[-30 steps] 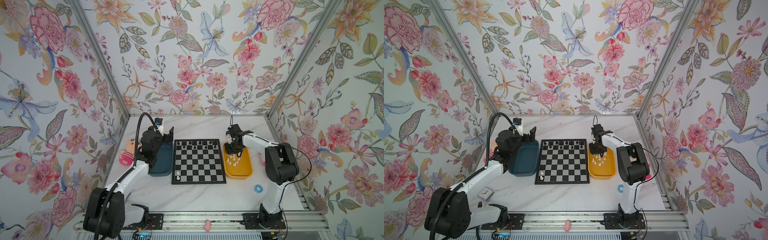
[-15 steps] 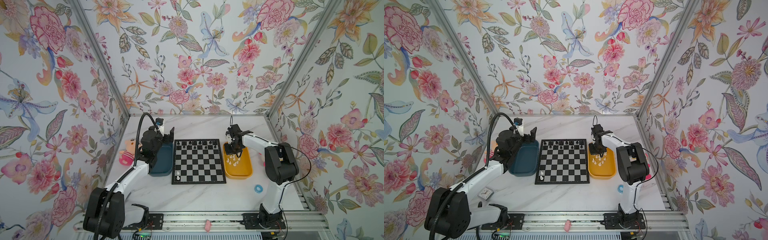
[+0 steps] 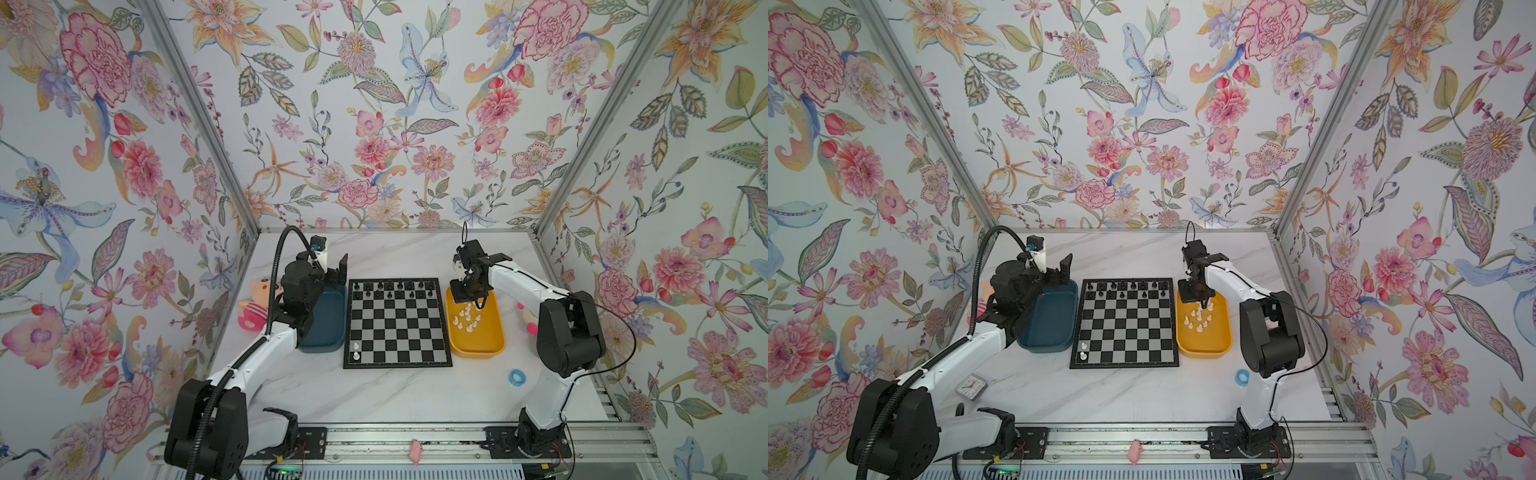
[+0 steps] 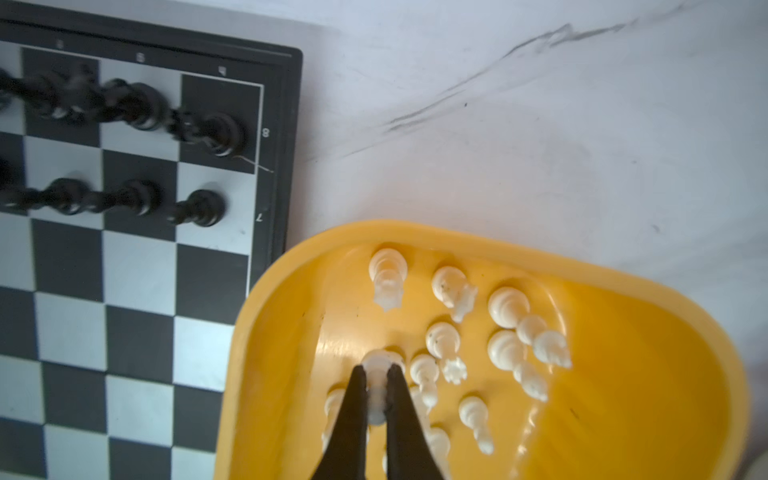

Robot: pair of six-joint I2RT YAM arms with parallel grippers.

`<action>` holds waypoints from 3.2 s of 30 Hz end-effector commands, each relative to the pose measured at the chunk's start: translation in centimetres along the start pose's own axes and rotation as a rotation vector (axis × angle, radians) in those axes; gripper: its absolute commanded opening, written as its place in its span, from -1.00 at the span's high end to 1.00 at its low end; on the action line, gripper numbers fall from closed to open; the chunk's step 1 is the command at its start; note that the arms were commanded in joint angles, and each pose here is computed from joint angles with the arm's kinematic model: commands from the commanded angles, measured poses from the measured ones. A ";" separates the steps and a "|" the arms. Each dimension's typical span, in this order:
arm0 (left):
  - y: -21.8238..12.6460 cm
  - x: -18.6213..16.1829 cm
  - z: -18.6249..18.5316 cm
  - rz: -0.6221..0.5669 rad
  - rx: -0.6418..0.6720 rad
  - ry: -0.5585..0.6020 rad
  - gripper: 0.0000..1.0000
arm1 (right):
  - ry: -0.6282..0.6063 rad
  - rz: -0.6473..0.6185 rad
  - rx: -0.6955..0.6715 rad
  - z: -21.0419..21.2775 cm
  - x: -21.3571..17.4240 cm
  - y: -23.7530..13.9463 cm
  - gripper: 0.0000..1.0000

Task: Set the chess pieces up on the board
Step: 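Carry the white pawn with the right gripper to the board's nearest corner row, then lower the pawn onto its square and open the right gripper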

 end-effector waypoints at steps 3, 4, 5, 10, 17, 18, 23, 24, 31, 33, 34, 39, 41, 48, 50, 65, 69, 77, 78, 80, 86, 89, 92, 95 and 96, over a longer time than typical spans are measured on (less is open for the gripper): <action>-1.4 0.9 0.4 -0.026 0.049 0.018 -0.81 | -0.053 -0.035 -0.036 2.3 -0.6 -5.5 1.00; -1.6 0.9 0.5 -0.027 0.057 0.018 -0.81 | -0.067 -0.043 -0.029 2.9 -0.7 -6.2 1.00; -1.8 1.0 0.6 -0.030 0.064 0.014 -0.81 | -0.086 -0.049 -0.020 3.9 -0.8 -6.9 1.00; -3.0 1.0 1.1 -0.031 0.105 0.000 -0.81 | -0.212 -0.044 0.073 10.1 -2.0 -8.5 1.00; -5.3 1.0 2.6 -0.004 0.240 -0.015 -0.84 | -0.388 0.014 0.215 19.3 -4.2 -7.9 1.00; -5.6 0.9 2.9 0.000 0.261 -0.015 -0.84 | -0.401 0.022 0.226 20.0 -4.4 -7.6 1.00; -7.2 0.9 4.0 0.015 0.362 -0.031 -0.87 | -0.478 0.073 0.289 24.0 -5.8 -6.3 1.00; -7.4 0.9 4.2 0.019 0.376 -0.034 -0.88 | -0.488 0.081 0.295 24.6 -6.0 -6.0 1.00; -9.0 0.6 5.0 0.017 0.449 -0.036 -0.89 | -0.533 0.147 0.312 27.1 -7.5 -3.4 1.00; -9.4 0.5 5.1 0.015 0.463 -0.035 -0.89 | -0.542 0.159 0.307 27.5 -7.8 -2.7 1.00; -9.5 0.5 5.2 0.012 0.468 -0.036 -0.90 | -0.543 0.165 0.301 27.6 -7.8 -2.3 1.00; -9.8 0.3 5.1 0.001 0.468 -0.040 -0.90 | -0.543 0.163 0.279 28.2 -7.6 -1.2 1.00; -9.8 0.4 5.1 -0.002 0.460 -0.042 -0.90 | -0.549 0.167 0.280 28.6 -7.7 -0.9 1.00; -10.1 0.5 4.9 -0.017 0.446 -0.049 -0.91 | -0.558 0.192 0.281 29.4 -8.4 0.2 1.00; -10.1 0.5 4.9 -0.020 0.442 -0.050 -0.90 | -0.560 0.197 0.275 29.5 -8.6 0.5 1.00; -10.6 0.3 4.8 -0.033 0.435 -0.053 -0.90 | -0.559 0.229 0.249 29.6 -9.8 1.6 1.00; -10.6 0.3 4.8 -0.036 0.431 -0.053 -0.91 | -0.555 0.229 0.241 29.6 -9.9 1.9 1.00; -10.6 0.2 4.7 -0.036 0.429 -0.053 -0.90 | -0.551 0.242 0.237 29.5 -10.2 2.5 1.00; -10.7 0.2 4.8 -0.037 0.432 -0.054 -0.90 | -0.552 0.243 0.237 29.5 -10.2 2.5 1.00; -10.7 0.2 4.7 -0.037 0.429 -0.053 -0.90 | -0.550 0.248 0.238 29.5 -10.3 2.6 1.00; -10.7 0.1 4.7 -0.038 0.428 -0.054 -0.90 | -0.547 0.255 0.237 29.4 -10.5 2.7 0.98; -10.7 0.1 4.7 -0.038 0.427 -0.053 -0.90 | -0.547 0.257 0.239 29.5 -10.5 2.8 0.90; -10.7 0.1 4.7 -0.039 0.425 -0.054 -0.91 | -0.547 0.257 0.240 29.6 -10.6 2.8 0.82; -10.8 0.1 4.7 -0.042 0.425 -0.054 -0.91 | -0.548 0.256 0.240 29.5 -10.6 2.7 0.74; -10.8 0.1 4.6 -0.042 0.424 -0.054 -0.91 | -0.551 0.254 0.239 29.6 -10.7 2.6 0.72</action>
Point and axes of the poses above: each gripper's point midway between its finger pads, its own y axis out along the fingers, its own z axis along the line the jaws close on, x = y × z, the point moved 6 cm from there along -y, back along the fingers, and after that the axes turned 3 degrees about y, right-handed, at the moved point
